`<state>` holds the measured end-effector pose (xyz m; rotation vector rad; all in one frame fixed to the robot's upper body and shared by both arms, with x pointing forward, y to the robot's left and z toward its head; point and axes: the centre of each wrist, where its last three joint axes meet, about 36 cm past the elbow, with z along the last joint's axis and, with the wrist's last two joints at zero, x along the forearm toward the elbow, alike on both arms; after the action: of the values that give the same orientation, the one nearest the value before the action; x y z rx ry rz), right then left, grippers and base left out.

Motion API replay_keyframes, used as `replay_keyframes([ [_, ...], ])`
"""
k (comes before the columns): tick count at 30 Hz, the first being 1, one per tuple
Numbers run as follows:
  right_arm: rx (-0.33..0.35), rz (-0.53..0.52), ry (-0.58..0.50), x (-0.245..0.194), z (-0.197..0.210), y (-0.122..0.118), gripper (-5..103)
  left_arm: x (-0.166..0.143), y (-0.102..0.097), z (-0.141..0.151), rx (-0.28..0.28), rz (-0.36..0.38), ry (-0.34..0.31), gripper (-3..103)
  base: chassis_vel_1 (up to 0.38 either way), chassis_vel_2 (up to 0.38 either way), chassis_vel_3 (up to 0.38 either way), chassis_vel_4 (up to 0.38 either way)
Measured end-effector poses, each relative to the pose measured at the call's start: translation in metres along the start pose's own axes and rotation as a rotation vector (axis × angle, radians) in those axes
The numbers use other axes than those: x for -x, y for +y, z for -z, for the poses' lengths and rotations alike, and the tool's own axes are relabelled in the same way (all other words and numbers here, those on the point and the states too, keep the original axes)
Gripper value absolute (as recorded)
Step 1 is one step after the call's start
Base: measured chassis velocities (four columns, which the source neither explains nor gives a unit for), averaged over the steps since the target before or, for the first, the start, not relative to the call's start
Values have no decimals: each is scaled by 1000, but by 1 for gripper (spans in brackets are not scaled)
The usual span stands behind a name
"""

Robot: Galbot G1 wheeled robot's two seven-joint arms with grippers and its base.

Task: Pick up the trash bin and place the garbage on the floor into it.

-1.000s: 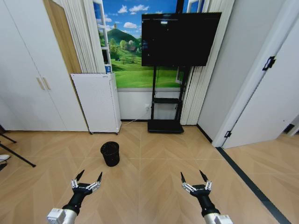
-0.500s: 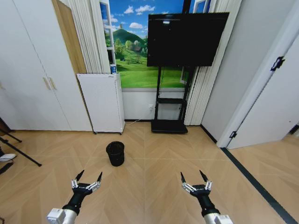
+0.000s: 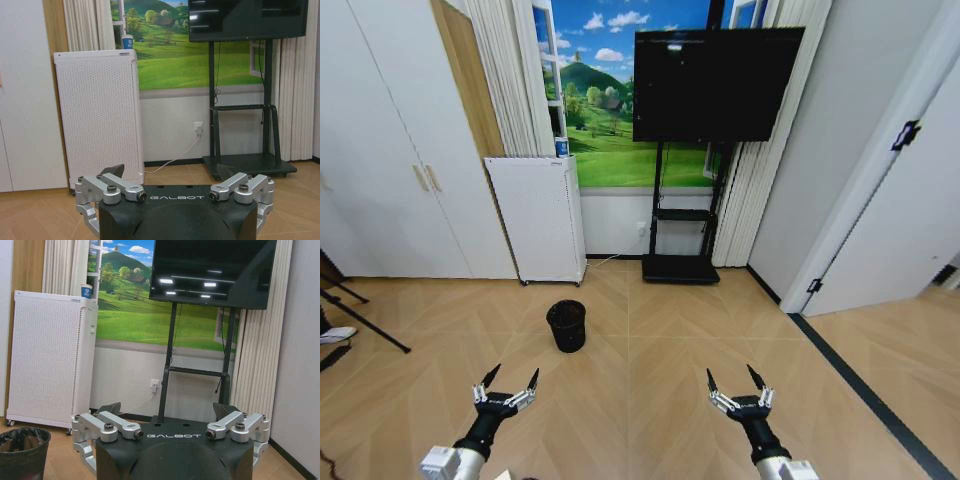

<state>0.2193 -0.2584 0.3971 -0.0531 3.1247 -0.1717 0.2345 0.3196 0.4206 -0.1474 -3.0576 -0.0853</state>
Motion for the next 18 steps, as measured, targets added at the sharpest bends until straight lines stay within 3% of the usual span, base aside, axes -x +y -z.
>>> replay_keyframes([
  [6,0,0,0,0,0,0,100,0,0,0,0,0,0,100,112,-107,-109,108],
  [18,0,0,0,0,0,0,100,0,0,0,0,0,0,100,-24,20,34,-13],
])
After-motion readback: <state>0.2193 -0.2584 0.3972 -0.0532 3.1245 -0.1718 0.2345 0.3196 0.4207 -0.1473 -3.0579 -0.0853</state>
